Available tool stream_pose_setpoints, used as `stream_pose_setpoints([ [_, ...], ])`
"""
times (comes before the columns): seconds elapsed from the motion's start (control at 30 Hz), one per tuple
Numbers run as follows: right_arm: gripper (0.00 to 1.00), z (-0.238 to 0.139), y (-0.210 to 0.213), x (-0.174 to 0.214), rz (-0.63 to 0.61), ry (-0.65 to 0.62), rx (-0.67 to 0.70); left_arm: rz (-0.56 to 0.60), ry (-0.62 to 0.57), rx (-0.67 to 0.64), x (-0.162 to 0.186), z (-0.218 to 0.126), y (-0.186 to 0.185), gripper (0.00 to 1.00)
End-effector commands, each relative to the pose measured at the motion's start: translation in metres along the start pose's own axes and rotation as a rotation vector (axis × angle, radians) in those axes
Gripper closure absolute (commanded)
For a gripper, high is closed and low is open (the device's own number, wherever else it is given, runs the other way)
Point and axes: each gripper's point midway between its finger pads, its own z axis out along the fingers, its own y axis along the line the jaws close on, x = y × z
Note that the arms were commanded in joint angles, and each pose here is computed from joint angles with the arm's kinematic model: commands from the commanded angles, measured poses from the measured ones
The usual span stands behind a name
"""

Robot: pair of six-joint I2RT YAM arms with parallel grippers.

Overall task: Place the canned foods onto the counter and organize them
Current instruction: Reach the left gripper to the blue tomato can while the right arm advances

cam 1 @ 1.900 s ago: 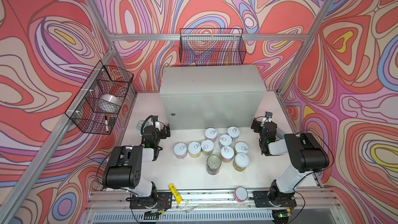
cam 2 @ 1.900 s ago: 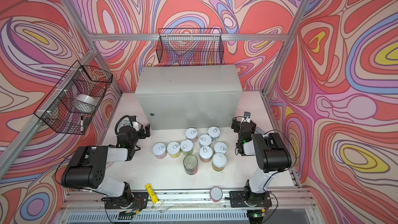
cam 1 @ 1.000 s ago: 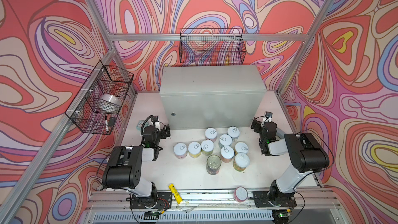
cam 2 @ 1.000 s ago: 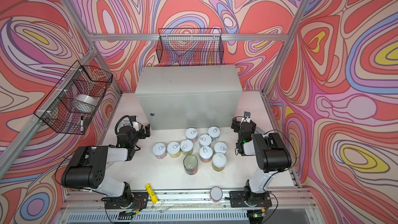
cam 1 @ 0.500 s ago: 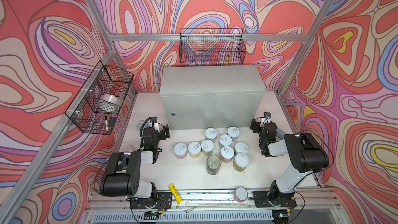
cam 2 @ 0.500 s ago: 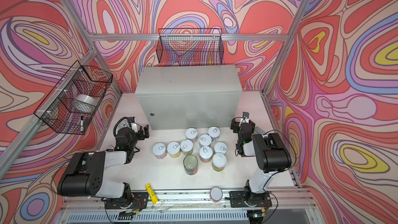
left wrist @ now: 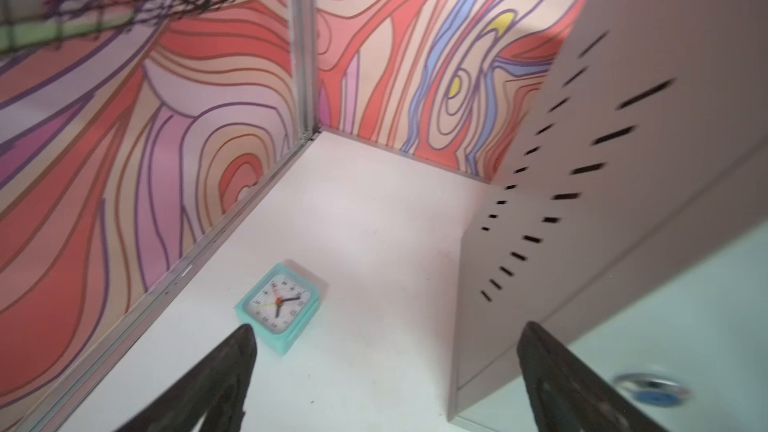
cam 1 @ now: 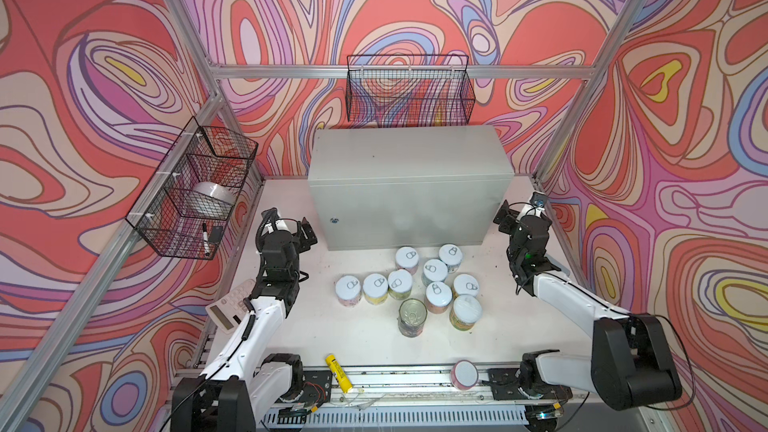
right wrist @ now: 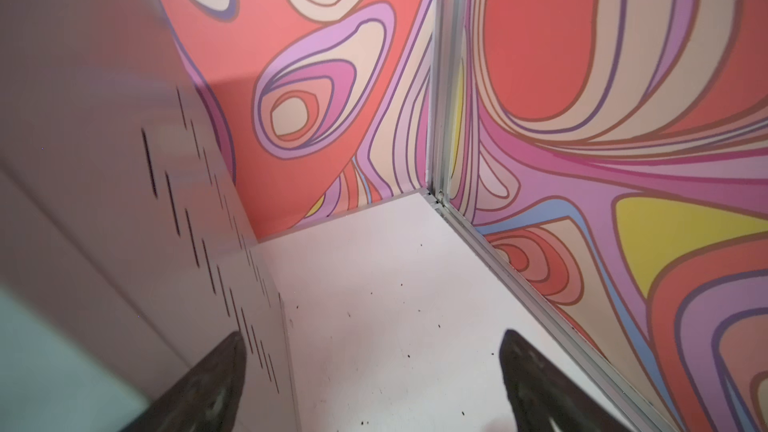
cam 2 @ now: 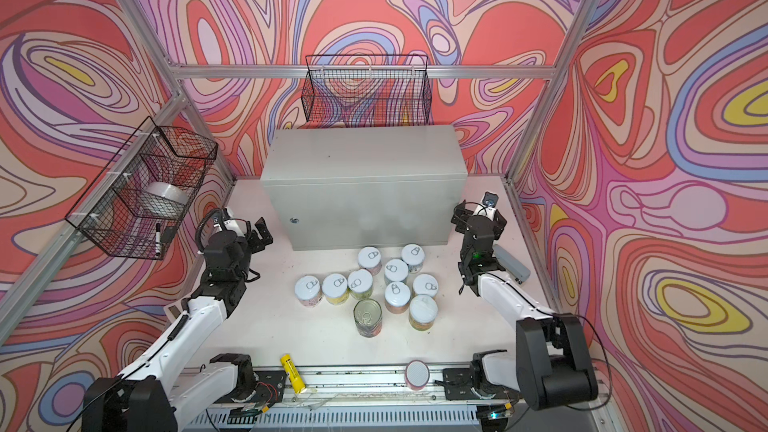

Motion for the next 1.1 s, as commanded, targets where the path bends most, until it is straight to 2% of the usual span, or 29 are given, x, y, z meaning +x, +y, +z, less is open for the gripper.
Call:
stream_pose_setpoints([
  [0.0,0.02,-0.021,0.003,0.039,-0.061,0.205,0.02,0.028,0.165,0.007,0.03,-0.01,-0.01,0.0],
  [0.07,0.02,-0.036,0.02,0.04,-0.065,0.248,-0.028,-0.002,0.192,0.039,0.028,-0.019,-0.017,0.0],
  [0.17,0.02,-0.059,0.038,0.046,-0.051,0.339,-0.08,-0.009,0.232,0.175,0.024,-0.044,-0.047,0.0],
  [0.3,0.02,-0.096,0.054,0.05,-0.039,0.424,-0.176,0.138,0.288,0.276,0.029,-0.089,-0.086,0.0],
  [0.37,0.02,-0.114,0.059,0.053,-0.039,0.463,-0.232,0.169,0.303,0.356,0.034,-0.111,-0.104,0.0],
  [0.5,0.02,-0.145,0.065,0.057,-0.012,0.531,-0.347,0.178,0.375,0.534,0.062,-0.151,-0.139,0.0],
  [0.67,0.02,-0.169,0.066,0.06,0.012,0.592,-0.419,0.372,0.376,0.6,0.1,-0.19,-0.173,0.0],
  [0.73,0.02,-0.175,0.064,0.064,0.015,0.611,-0.428,0.414,0.384,0.654,0.118,-0.206,-0.189,0.0],
  [0.9,0.02,-0.184,0.058,0.068,0.03,0.61,-0.44,0.443,0.417,0.763,0.158,-0.232,-0.214,0.0],
  [1.07,0.02,-0.188,0.054,0.071,0.03,0.615,-0.444,0.397,0.422,0.853,0.173,-0.25,-0.231,0.0],
])
